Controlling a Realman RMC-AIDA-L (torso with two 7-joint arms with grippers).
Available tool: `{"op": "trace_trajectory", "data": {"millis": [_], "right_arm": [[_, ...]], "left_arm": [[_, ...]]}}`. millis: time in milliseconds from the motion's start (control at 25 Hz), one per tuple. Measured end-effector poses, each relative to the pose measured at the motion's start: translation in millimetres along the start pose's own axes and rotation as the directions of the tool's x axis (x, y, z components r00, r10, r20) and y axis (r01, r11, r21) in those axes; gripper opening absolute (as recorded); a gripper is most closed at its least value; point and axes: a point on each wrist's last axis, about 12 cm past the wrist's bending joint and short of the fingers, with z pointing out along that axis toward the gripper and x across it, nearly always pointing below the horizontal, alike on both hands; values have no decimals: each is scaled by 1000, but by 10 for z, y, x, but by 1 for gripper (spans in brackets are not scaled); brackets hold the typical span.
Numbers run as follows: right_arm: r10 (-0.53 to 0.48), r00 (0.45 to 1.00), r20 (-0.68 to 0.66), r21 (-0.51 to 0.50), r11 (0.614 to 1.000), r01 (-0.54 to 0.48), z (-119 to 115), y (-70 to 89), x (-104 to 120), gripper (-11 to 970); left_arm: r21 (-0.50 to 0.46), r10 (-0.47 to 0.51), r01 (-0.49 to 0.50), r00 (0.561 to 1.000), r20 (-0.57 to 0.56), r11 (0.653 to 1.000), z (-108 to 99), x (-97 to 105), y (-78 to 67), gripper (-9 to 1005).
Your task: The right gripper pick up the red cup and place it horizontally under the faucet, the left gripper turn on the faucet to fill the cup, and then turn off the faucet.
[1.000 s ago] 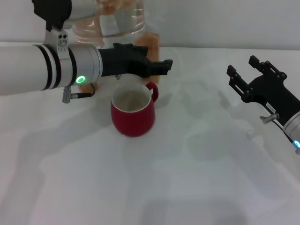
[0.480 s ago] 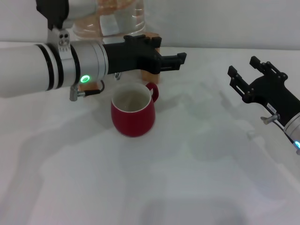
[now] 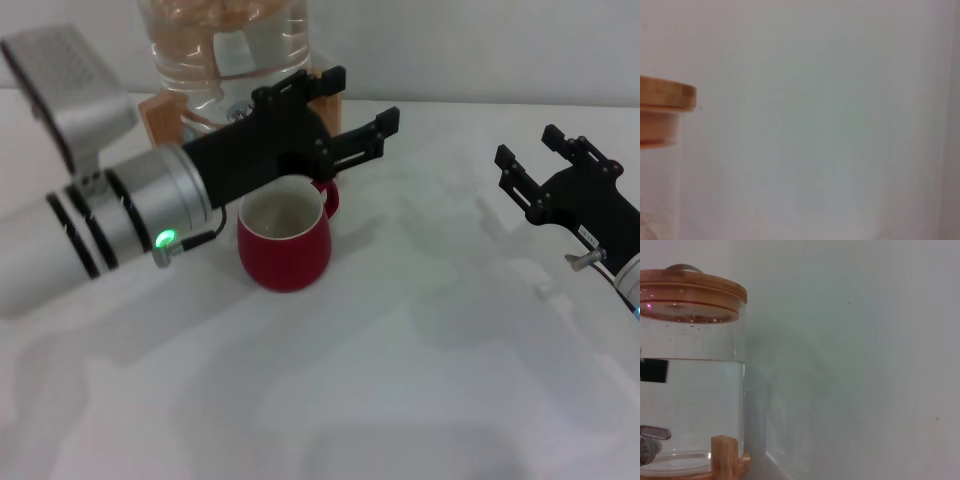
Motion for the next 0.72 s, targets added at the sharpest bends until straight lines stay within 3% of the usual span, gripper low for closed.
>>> {"op": "trace_trajectory", "data": {"millis": [160,400,720], "right_arm": [[-2,1000,12,4,1000,2,-33,-14,-4,636],[-25,999,24,30,999,24,-141,-52,22,636],[-39,999,23,74,997,38,-275,-129,63,636]], "left_arm": [[-37,-12,16,994,107,999,-154,303,-47,839],[-100,17,5,977,214,995,-376,595,-144,839],[-207,11,38,973,230,978,-622,867,-256,839]]}}
